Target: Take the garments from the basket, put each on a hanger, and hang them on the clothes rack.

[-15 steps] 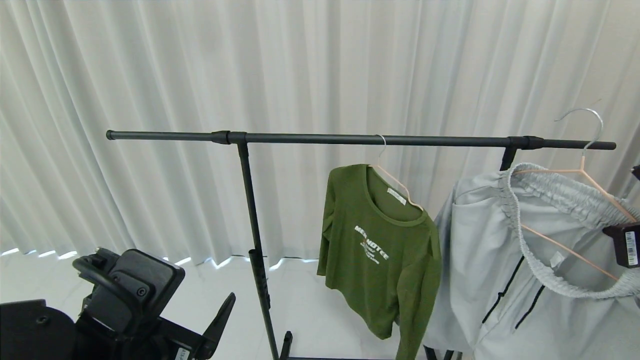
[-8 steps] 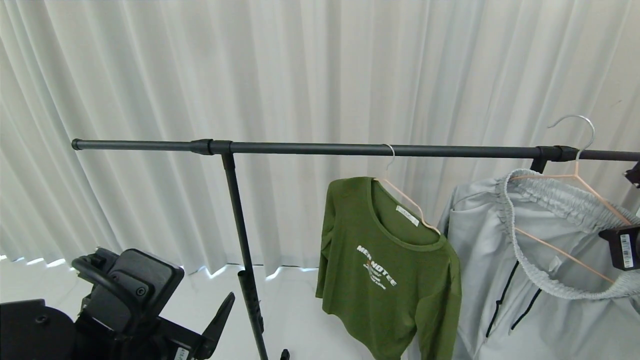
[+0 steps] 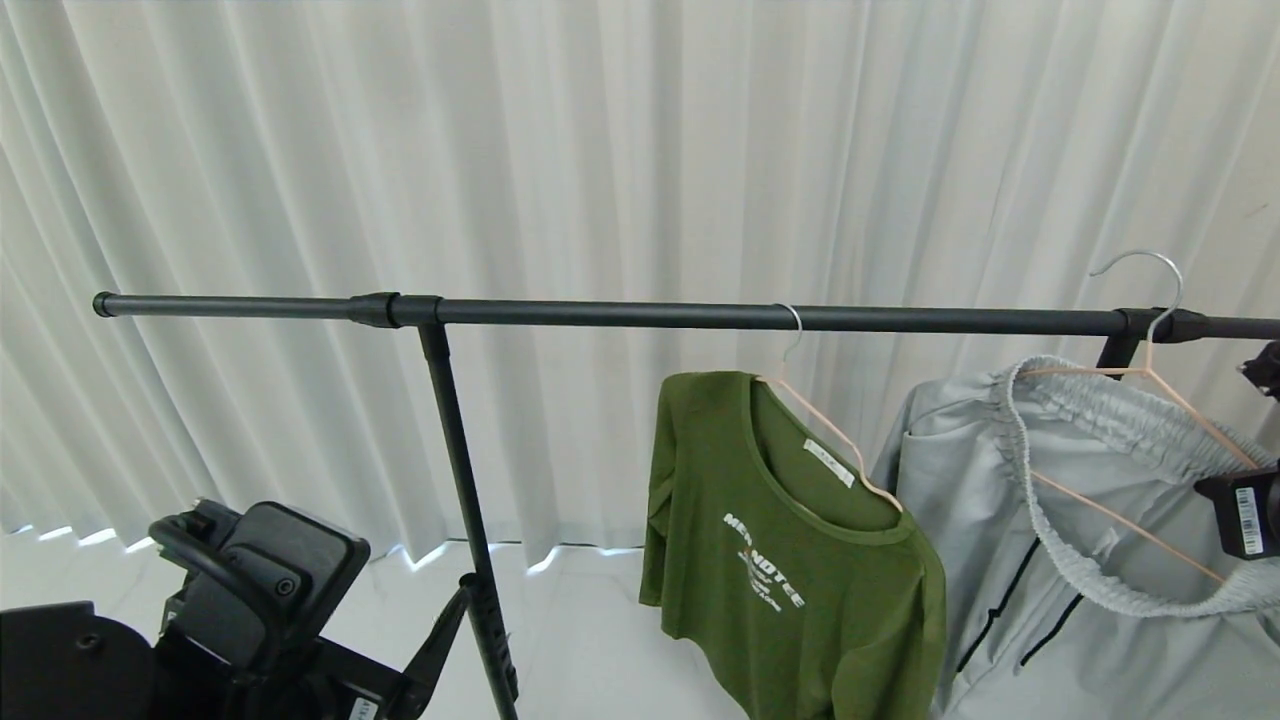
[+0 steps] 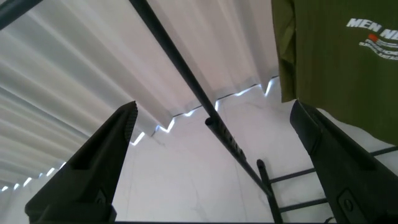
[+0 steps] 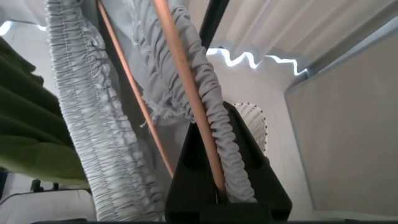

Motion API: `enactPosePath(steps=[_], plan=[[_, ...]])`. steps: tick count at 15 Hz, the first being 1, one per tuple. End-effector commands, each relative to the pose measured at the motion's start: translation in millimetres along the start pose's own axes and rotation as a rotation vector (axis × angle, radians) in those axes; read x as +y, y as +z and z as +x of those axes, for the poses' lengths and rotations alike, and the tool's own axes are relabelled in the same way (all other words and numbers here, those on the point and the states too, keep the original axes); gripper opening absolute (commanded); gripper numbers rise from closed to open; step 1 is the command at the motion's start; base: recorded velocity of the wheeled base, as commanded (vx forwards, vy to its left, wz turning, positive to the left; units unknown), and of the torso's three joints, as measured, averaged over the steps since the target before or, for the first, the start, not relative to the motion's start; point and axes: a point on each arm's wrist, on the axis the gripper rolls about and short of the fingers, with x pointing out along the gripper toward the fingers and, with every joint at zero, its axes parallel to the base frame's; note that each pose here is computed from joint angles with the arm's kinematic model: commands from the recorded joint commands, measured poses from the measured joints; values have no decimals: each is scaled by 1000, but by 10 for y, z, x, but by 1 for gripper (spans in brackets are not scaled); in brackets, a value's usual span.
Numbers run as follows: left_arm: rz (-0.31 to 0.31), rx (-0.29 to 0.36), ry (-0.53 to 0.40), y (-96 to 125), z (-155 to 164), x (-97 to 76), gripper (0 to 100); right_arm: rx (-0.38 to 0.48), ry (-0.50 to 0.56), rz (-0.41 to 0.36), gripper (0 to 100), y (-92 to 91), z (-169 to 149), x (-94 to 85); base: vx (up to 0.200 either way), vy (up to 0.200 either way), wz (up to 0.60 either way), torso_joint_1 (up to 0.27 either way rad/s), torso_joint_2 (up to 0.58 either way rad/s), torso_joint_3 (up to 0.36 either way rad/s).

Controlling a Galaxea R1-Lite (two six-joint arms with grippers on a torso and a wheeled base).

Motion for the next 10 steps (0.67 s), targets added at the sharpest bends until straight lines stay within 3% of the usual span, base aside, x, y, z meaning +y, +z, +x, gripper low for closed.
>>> enactPosePath(steps=[1,6,10], plan=[[2,1,0,-1,3,-3,100,23,2,-4,0,-7,88,15,0,0,0,0,0,0],[-1,2,6,-1,5,5,100,61,-4,-12,0,-5,623,91,0,0,0,0,0,0],[4,5,5,0,9,0,100,81,-3,-14,0,-8,765,109,0,0,0,0,0,0]])
